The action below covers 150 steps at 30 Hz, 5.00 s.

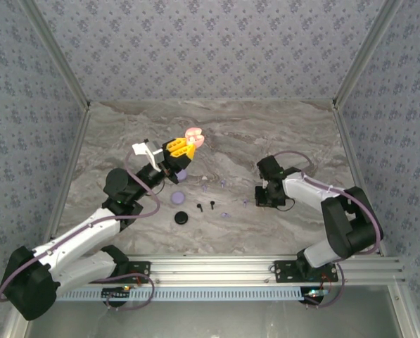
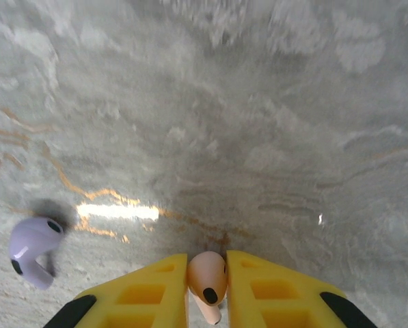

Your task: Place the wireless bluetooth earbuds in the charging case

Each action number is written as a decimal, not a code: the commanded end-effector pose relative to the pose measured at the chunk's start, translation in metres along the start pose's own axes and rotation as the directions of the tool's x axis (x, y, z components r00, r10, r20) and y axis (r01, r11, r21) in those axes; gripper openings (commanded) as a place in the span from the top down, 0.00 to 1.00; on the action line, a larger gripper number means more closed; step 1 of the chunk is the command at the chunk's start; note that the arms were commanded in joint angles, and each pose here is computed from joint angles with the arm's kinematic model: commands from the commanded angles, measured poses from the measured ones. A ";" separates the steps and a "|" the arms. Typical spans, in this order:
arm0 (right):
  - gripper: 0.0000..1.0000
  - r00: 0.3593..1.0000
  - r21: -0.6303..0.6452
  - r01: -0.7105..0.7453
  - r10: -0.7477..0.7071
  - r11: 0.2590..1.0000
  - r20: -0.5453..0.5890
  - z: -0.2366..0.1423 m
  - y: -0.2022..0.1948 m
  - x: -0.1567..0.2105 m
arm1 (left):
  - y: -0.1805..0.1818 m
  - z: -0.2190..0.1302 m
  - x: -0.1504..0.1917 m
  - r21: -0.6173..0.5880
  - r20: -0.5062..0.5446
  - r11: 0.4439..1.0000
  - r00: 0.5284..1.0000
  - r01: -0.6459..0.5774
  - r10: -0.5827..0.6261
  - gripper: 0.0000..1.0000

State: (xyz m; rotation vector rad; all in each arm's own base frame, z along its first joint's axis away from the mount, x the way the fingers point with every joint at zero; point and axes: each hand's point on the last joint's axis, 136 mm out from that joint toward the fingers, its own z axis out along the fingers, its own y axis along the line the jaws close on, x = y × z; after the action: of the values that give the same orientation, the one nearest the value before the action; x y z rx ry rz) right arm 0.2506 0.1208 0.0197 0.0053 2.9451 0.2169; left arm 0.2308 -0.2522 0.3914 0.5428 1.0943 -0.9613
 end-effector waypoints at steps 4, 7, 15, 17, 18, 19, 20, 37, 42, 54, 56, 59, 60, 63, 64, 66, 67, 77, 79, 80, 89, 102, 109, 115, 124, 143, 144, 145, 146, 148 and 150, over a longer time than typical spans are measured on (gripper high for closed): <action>0.79 0.981 -0.087 0.039 -0.022 0.995 0.190 -0.031 0.008 -0.032 | -0.005 -0.003 -0.002 0.018 0.009 1.000 1.000 0.020 -0.020 1.00; 0.79 0.940 -0.207 0.095 -0.020 0.974 0.341 -0.071 0.028 -0.051 | -0.004 -0.002 0.001 0.020 0.013 0.999 0.999 0.042 -0.043 1.00; 0.78 0.710 -0.452 0.356 0.078 0.818 0.700 -0.222 0.081 -0.084 | -0.007 0.011 -0.008 0.063 0.060 0.996 0.996 0.062 -0.066 1.00; 0.78 0.655 -0.480 0.428 0.103 0.765 0.748 -0.258 0.093 -0.085 | -0.009 0.014 -0.011 0.080 0.070 0.994 0.995 0.067 -0.073 1.00; 0.78 0.627 -0.493 0.468 0.117 0.733 0.770 -0.276 0.100 -0.084 | -0.010 0.017 -0.013 0.089 0.075 0.994 0.994 0.070 -0.077 1.00; 0.78 0.601 -0.502 0.501 0.134 0.705 0.788 -0.293 0.106 -0.084 | -0.010 0.019 -0.014 0.096 0.080 0.993 0.994 0.072 -0.080 1.00; 0.78 0.580 -0.506 0.527 0.146 0.683 0.801 -0.306 0.111 -0.083 | -0.011 0.020 -0.015 0.104 0.083 0.992 0.993 0.073 -0.082 1.00; 0.78 0.417 -0.419 0.784 0.111 0.458 0.902 -0.400 0.203 -0.076 | -0.014 0.032 -0.014 0.149 0.087 0.983 0.988 0.112 -0.125 1.00; 0.78 0.426 -0.422 0.788 0.099 0.448 0.899 -0.393 0.215 -0.082 | -0.015 0.032 -0.014 0.151 0.084 0.982 0.988 0.113 -0.127 1.00; 0.78 0.429 -0.413 0.798 0.067 0.439 0.901 -0.384 0.228 -0.086 | -0.015 0.032 -0.012 0.150 0.079 0.982 0.989 0.114 -0.127 1.00; 0.78 0.434 -0.414 0.797 0.060 0.439 0.899 -0.381 0.230 -0.086 | -0.015 0.032 -0.013 0.150 0.081 0.982 0.989 0.113 -0.126 1.00; 0.78 0.438 -0.414 0.796 0.052 0.441 0.897 -0.377 0.232 -0.086 | -0.015 0.032 -0.013 0.152 0.081 0.982 0.989 0.114 -0.127 1.00; 0.78 0.441 -0.416 0.794 0.051 0.442 0.896 -0.375 0.232 -0.087 | -0.016 0.032 -0.013 0.152 0.081 0.982 0.989 0.114 -0.127 1.00; 0.78 0.445 -0.419 0.795 0.046 0.440 0.894 -0.373 0.234 -0.086 | -0.016 0.032 -0.012 0.151 0.081 0.982 0.989 0.113 -0.126 1.00; 0.78 0.447 -0.419 0.794 0.044 0.441 0.893 -0.372 0.234 -0.087 | -0.016 0.032 -0.012 0.151 0.081 0.982 0.989 0.114 -0.127 1.00; 0.78 0.453 -0.423 0.792 0.041 0.441 0.891 -0.370 0.235 -0.087 | -0.015 0.032 -0.013 0.151 0.082 0.982 0.989 0.113 -0.126 1.00; 0.78 0.453 -0.422 0.791 0.041 0.443 0.891 -0.370 0.235 -0.088 | -0.015 0.032 -0.013 0.151 0.083 0.982 0.989 0.112 -0.126 1.00; 0.78 0.495 -0.470 0.779 0.053 0.415 0.867 -0.370 0.237 -0.083 | -0.015 0.030 -0.014 0.144 0.091 0.984 0.989 0.107 -0.121 1.00; 0.78 0.507 -0.483 0.774 0.055 0.409 0.860 -0.370 0.238 -0.082 | -0.015 0.030 -0.015 0.144 0.096 0.984 0.988 0.105 -0.120 1.00; 0.78 0.513 -0.488 0.771 0.056 0.409 0.856 -0.370 0.237 -0.082 | -0.015 0.030 -0.016 0.145 0.100 0.984 0.988 0.102 -0.117 1.00; 0.78 0.563 -0.544 0.739 0.078 0.397 0.823 -0.364 0.235 -0.080 | -0.015 0.027 -0.018 0.135 0.108 0.986 0.988 0.093 -0.108 1.00; 0.78 0.550 -0.542 0.741 0.105 0.396 0.828 -0.373 0.234 -0.082 | -0.014 0.027 -0.013 0.129 0.097 0.987 0.989 0.095 -0.108 1.00; 0.78 0.562 -0.553 0.736 0.103 0.389 0.821 -0.370 0.236 -0.082 | -0.014 0.027 -0.013 0.130 0.097 0.987 0.989 0.095 -0.108 1.00; 0.78 0.577 -0.568 0.732 0.102 0.376 0.810 -0.368 0.238 -0.080 | -0.013 0.027 -0.013 0.126 0.098 0.988 0.990 0.092 -0.105 1.00; 0.78 0.600 -0.587 0.719 0.092 0.372 0.794 -0.361 0.242 -0.078 | -0.012 0.028 -0.012 0.124 0.094 0.988 0.990 0.090 -0.102 1.00; 0.79 0.634 -0.596 0.653 0.094 0.467 0.768 -0.342 0.218 -0.083 | -0.013 0.025 -0.016 0.121 0.102 0.990 0.991 0.076 -0.089 1.00; 0.79 0.633 -0.596 0.651 0.097 0.471 0.768 -0.343 0.216 -0.084 | -0.013 0.025 -0.016 0.121 0.101 0.990 0.991 0.076 -0.089 1.00; 0.79 0.633 -0.596 0.650 0.097 0.472 0.768 -0.342 0.215 -0.083 | -0.013 0.025 -0.016 0.120 0.101 0.990 0.991 0.077 -0.089 1.00; 0.79 0.633 -0.595 0.647 0.099 0.476 0.768 -0.342 0.214 -0.083 | -0.014 0.025 -0.016 0.121 0.103 0.990 0.991 0.076 -0.089 1.00; 0.79 0.634 -0.595 0.645 0.099 0.479 0.767 -0.341 0.212 -0.083 | -0.014 0.024 -0.015 0.121 0.100 0.990 0.991 0.077 -0.089 1.00; 0.79 0.638 -0.596 0.638 0.099 0.487 0.764 -0.339 0.210 -0.084 | -0.014 0.024 -0.016 0.122 0.102 0.990 0.991 0.076 -0.089 1.00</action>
State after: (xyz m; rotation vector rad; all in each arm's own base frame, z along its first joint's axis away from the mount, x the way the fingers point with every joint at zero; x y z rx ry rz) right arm 0.2675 0.2835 0.4075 -0.4908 1.6426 1.2613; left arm 0.2414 -0.2840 0.3877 0.5531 1.0932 -1.1366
